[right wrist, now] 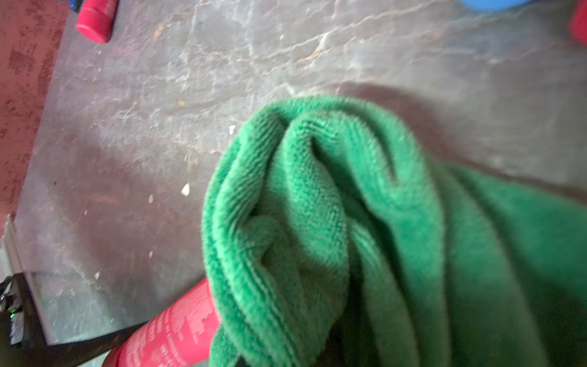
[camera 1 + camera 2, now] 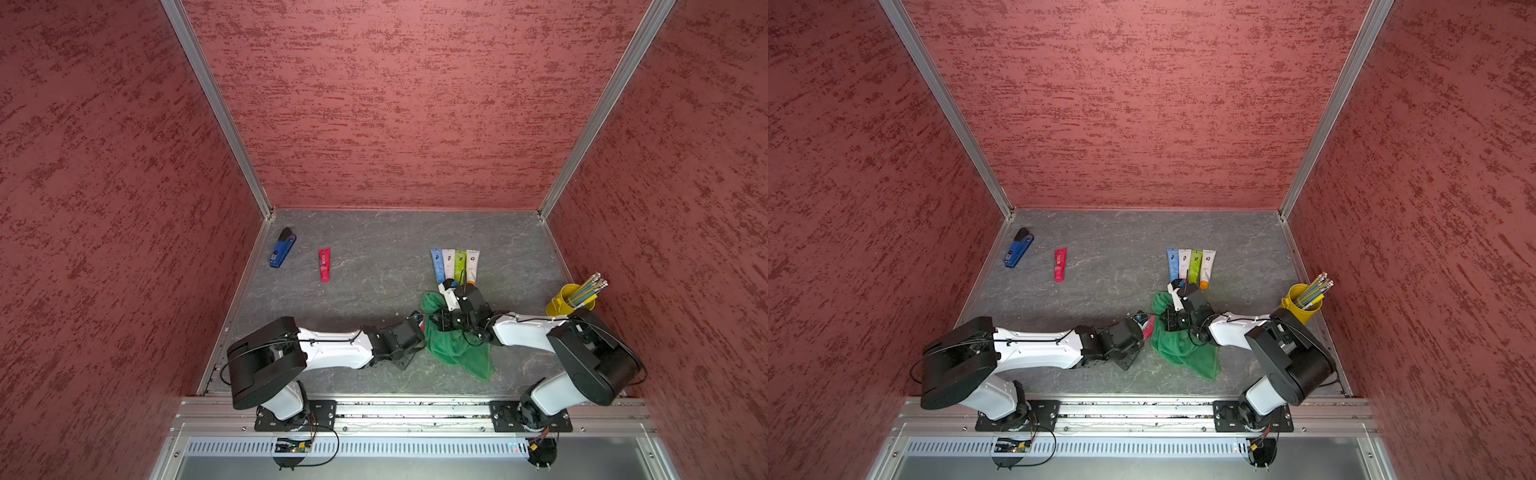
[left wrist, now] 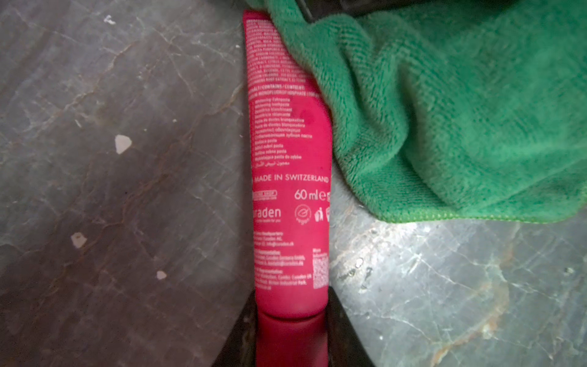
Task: Wipe the surface of the toothpaste tube
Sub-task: Wipe the dirt from the toothpaste tube.
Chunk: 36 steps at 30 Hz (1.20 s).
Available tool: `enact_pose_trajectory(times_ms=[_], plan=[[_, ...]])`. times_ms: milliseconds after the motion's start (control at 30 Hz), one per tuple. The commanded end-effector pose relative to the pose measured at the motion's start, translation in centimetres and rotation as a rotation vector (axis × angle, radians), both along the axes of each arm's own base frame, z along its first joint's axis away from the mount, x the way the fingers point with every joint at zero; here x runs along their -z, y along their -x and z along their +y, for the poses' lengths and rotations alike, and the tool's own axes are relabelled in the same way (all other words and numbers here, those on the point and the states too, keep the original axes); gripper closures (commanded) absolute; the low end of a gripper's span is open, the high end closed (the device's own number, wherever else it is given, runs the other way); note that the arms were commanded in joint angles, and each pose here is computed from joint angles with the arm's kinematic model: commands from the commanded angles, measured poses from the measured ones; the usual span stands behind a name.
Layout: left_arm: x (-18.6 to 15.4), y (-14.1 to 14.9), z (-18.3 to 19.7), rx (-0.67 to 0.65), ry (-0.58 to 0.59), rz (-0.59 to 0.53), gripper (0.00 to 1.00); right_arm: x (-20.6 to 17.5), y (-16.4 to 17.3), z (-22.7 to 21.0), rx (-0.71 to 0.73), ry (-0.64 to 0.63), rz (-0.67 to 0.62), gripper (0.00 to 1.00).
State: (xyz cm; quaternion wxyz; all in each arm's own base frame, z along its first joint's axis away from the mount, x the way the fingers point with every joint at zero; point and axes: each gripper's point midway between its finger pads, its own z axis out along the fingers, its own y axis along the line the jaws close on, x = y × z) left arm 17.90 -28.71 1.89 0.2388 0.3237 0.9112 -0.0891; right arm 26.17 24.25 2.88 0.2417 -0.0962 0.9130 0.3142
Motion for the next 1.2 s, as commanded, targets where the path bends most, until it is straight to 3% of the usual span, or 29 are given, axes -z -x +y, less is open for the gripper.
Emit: enact_pose_trajectory(times_ms=[0,133,267,367,567,767,1033,1167], plan=[[0.0,-0.4,-0.2,0.001,0.008,0.004,1.00,1.5,7.7,2.6,-0.201,-0.070,0.209,1.00],[0.0,-0.5,-0.2,0.002,0.009,0.003,1.00,1.3,10.2,4.5,-0.289,-0.120,0.241,1.00],[-0.2,-0.5,-0.1,0.001,0.015,-0.001,1.00,2.1,10.6,4.6,-0.296,-0.109,0.255,1.00],[-0.3,-0.5,0.0,-0.003,0.017,-0.003,1.00,3.3,9.5,3.5,-0.233,-0.043,0.256,1.00],[-0.4,0.0,0.3,-0.009,0.028,-0.003,1.00,5.5,3.8,-2.6,0.037,0.058,0.227,1.00],[-0.2,0.3,0.6,-0.022,0.017,-0.003,1.00,5.1,0.1,-5.4,0.209,0.092,0.156,1.00],[-0.1,0.1,1.3,-0.050,-0.005,-0.005,1.00,1.3,-0.4,-7.5,0.311,0.086,0.051,1.00],[-0.1,-0.2,2.3,-0.088,-0.026,0.003,1.00,0.2,-0.2,-9.0,0.326,0.159,0.011,1.00]])
